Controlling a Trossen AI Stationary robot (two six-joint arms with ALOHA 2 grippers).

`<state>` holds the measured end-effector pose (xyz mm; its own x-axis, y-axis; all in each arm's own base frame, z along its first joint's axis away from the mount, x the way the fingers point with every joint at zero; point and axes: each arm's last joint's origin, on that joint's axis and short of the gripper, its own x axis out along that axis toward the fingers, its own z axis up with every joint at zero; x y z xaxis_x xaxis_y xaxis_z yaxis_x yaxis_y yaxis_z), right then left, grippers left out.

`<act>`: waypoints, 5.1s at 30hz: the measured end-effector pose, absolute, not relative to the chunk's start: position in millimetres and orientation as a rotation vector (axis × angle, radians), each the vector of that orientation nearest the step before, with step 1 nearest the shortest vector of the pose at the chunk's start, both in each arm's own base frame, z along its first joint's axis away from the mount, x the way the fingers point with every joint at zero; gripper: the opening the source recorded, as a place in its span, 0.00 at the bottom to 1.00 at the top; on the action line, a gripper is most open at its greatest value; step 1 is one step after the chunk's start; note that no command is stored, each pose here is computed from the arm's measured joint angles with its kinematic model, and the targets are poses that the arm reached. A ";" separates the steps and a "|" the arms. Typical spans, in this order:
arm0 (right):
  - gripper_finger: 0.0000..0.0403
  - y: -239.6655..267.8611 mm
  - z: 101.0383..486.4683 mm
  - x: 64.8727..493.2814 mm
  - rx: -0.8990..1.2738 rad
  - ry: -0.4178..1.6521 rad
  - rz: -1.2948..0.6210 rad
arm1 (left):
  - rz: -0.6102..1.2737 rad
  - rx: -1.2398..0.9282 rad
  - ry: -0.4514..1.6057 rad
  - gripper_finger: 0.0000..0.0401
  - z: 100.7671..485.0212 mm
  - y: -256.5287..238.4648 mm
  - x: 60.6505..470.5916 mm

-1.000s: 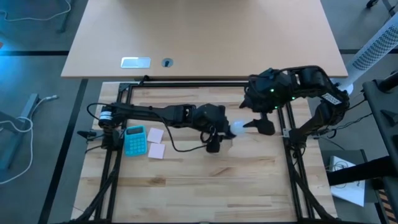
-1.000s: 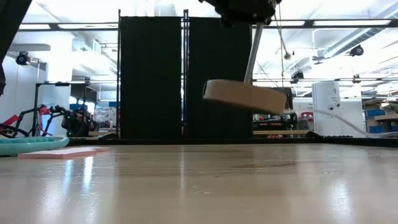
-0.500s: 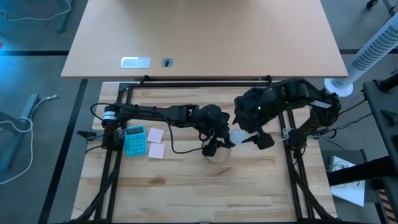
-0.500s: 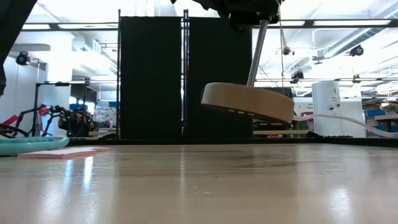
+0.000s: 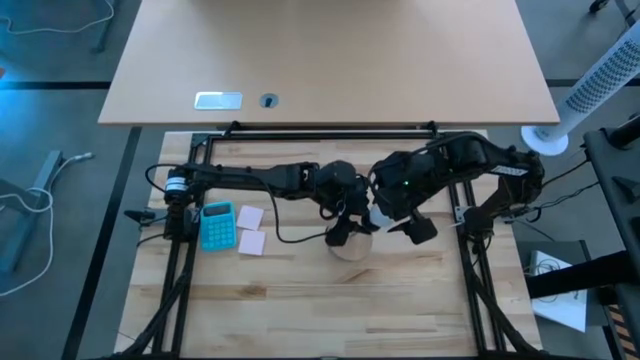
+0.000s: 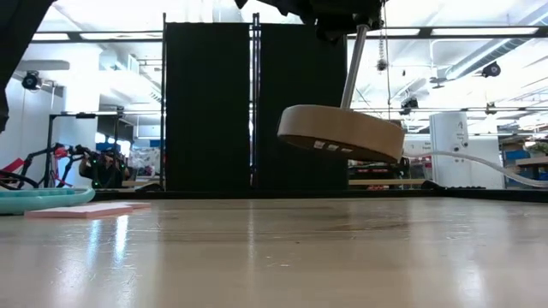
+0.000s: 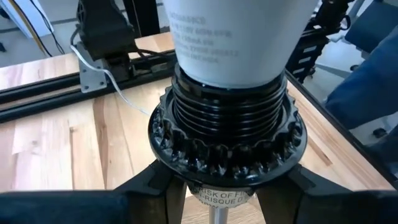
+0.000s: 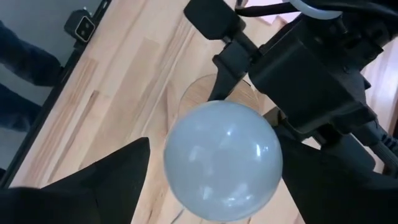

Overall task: Screw lightbulb
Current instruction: Insert the lightbulb into the lamp

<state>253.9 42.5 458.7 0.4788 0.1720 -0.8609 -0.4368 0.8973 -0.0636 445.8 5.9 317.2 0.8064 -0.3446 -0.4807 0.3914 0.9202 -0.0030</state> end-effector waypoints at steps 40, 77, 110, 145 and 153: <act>0.67 12.6 459.0 258.0 0.482 0.929 -0.490 | 0.352 0.130 0.359 0.36 341.7 -0.3 446.5; 0.85 -10.6 476.2 169.1 0.450 0.799 -0.560 | 0.370 -0.054 0.273 0.39 230.4 3.1 383.9; 0.98 -15.6 441.7 276.9 0.283 0.981 -0.360 | 0.349 -0.018 0.170 0.66 210.5 9.0 401.3; 0.98 -23.7 446.8 291.0 0.250 0.897 -0.343 | 0.335 -0.127 0.133 0.43 211.9 17.9 402.6; 0.98 -26.4 446.7 290.7 0.334 0.882 -0.392 | 0.336 -0.127 0.136 0.43 211.6 17.9 402.5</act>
